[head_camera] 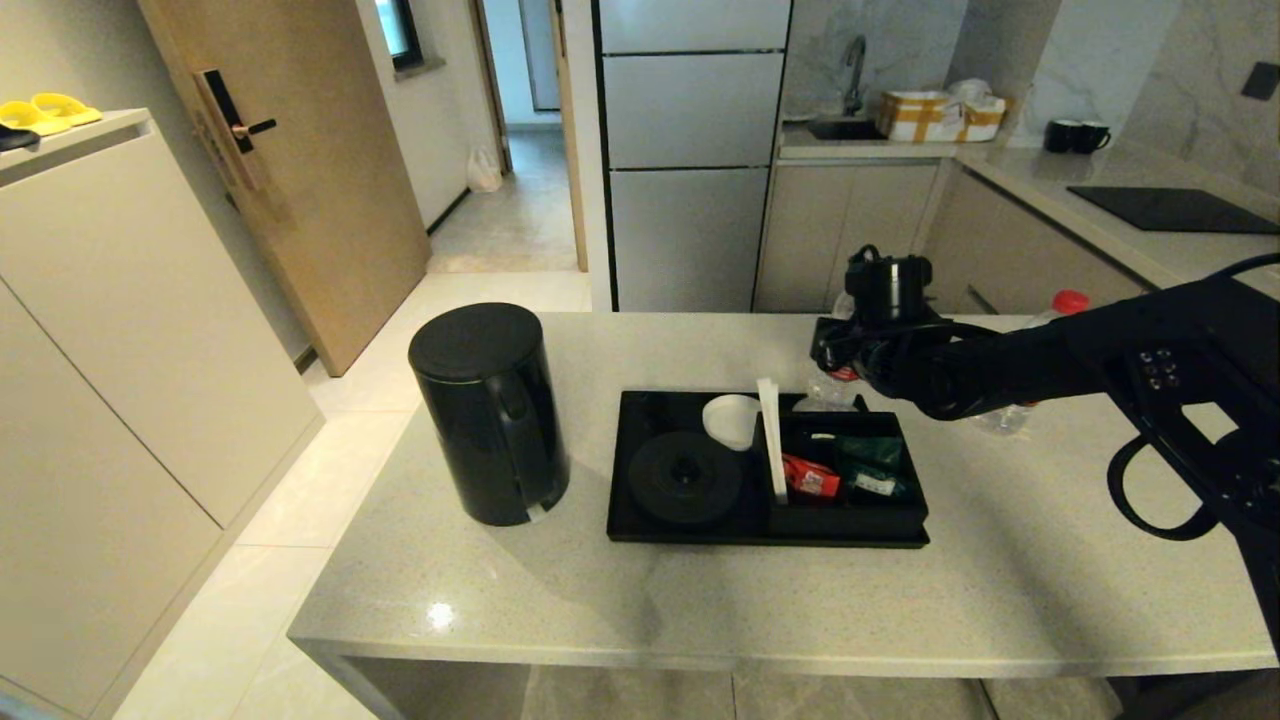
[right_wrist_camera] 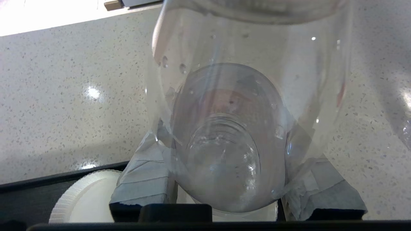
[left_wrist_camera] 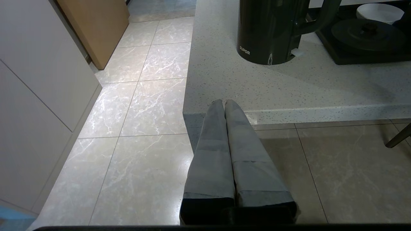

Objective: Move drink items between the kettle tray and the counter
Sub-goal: Return the bottled water to its original position

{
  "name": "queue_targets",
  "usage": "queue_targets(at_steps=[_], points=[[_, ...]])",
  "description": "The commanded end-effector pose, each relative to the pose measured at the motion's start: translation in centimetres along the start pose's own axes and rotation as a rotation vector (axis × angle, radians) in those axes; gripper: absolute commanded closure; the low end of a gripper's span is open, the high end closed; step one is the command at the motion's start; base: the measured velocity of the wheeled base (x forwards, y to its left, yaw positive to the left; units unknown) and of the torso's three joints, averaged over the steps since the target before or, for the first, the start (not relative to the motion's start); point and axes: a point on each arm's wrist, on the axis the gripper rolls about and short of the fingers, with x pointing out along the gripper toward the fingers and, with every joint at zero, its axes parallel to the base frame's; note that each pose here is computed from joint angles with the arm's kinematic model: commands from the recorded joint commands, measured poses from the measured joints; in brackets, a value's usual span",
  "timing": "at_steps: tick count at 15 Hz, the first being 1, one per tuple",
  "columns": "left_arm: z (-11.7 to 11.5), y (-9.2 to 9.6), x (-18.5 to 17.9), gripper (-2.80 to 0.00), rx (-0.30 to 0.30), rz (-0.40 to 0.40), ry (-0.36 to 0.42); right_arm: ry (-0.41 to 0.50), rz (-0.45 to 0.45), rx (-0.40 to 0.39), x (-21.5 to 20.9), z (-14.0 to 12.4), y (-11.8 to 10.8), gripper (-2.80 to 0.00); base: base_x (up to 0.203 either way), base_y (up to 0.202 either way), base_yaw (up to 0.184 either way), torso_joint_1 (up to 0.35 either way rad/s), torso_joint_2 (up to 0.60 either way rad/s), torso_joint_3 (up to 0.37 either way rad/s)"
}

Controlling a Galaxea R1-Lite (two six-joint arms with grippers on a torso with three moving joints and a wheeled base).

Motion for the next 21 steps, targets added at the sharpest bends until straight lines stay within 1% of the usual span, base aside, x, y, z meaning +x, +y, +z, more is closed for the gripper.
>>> queue_targets(at_steps=[1, 7, 11, 16, 21], points=[[0.0, 0.0, 0.0, 0.00, 0.000, 0.000, 0.000, -0.009, -0.001, 0.005, -0.7, 0.6, -0.2, 0.00, 0.000, 0.000, 0.000, 0.000, 0.00, 0.000], [0.0, 0.0, 0.0, 0.00, 0.000, 0.000, 0.000, -0.018, 0.001, 0.007, -2.0, 1.2, -0.7, 0.00, 0.000, 0.000, 0.000, 0.000, 0.00, 0.000], [0.0, 0.0, 0.0, 0.00, 0.000, 0.000, 0.000, 0.001, -0.003, -0.006, -1.7, 0.6, -0.7, 0.00, 0.000, 0.000, 0.000, 0.000, 0.00, 0.000], [0.0, 0.0, 0.0, 0.00, 0.000, 0.000, 0.001, 0.046, -0.018, -0.030, 0.0, -1.6, -0.7, 0.00, 0.000, 0.000, 0.000, 0.000, 0.00, 0.000], [0.0, 0.0, 0.0, 0.00, 0.000, -0.001, 0.000, 0.048, -0.022, -0.031, 0.2, -1.7, -1.0, 0.00, 0.000, 0.000, 0.000, 0.000, 0.00, 0.000]])
